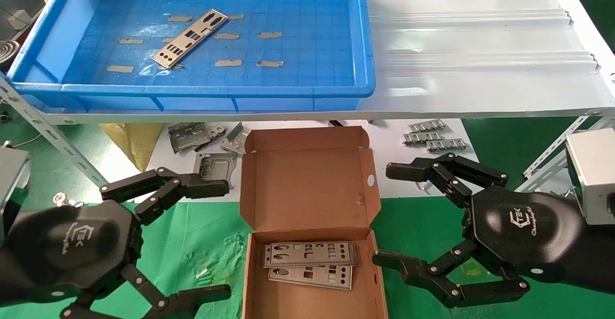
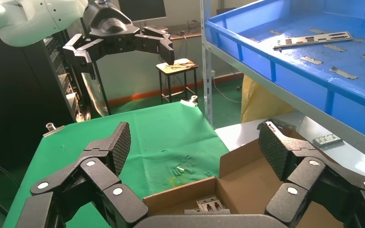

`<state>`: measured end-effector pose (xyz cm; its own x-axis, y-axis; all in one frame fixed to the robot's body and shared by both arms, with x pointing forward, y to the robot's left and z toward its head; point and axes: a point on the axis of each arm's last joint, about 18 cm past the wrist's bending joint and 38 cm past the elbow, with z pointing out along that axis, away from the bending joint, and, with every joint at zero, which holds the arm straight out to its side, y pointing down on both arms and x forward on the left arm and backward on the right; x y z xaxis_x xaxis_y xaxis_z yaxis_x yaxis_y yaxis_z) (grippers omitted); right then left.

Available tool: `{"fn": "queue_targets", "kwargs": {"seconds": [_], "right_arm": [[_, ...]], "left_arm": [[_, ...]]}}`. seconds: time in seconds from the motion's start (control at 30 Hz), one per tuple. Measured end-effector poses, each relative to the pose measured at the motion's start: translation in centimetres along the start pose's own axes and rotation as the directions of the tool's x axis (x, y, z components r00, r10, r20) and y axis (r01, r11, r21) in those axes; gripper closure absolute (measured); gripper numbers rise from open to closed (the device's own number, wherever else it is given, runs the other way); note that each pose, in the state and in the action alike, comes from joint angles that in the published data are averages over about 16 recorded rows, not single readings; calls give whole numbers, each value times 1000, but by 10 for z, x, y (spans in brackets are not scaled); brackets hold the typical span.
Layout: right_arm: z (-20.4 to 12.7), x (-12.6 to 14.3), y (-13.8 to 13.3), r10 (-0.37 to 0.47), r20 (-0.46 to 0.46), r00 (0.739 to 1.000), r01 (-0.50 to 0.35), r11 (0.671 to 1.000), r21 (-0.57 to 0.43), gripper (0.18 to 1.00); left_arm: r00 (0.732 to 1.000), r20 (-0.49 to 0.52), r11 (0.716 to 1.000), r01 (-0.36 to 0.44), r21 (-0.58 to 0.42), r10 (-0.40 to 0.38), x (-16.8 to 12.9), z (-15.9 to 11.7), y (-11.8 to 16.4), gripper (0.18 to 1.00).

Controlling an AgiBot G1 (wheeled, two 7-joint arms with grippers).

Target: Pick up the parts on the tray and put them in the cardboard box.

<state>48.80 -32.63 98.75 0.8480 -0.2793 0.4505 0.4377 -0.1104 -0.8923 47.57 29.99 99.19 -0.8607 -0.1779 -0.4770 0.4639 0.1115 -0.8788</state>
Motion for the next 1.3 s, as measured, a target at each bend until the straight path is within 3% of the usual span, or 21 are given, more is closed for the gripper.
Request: {"fn": "queue_targets", "kwargs": {"seconds": [1.3], "right_arm": [[0,0,0,0,0,1000,0,1000,0,178]], "left_arm": [[1000,0,1000,0,0,0,0,0,0,184]]}}
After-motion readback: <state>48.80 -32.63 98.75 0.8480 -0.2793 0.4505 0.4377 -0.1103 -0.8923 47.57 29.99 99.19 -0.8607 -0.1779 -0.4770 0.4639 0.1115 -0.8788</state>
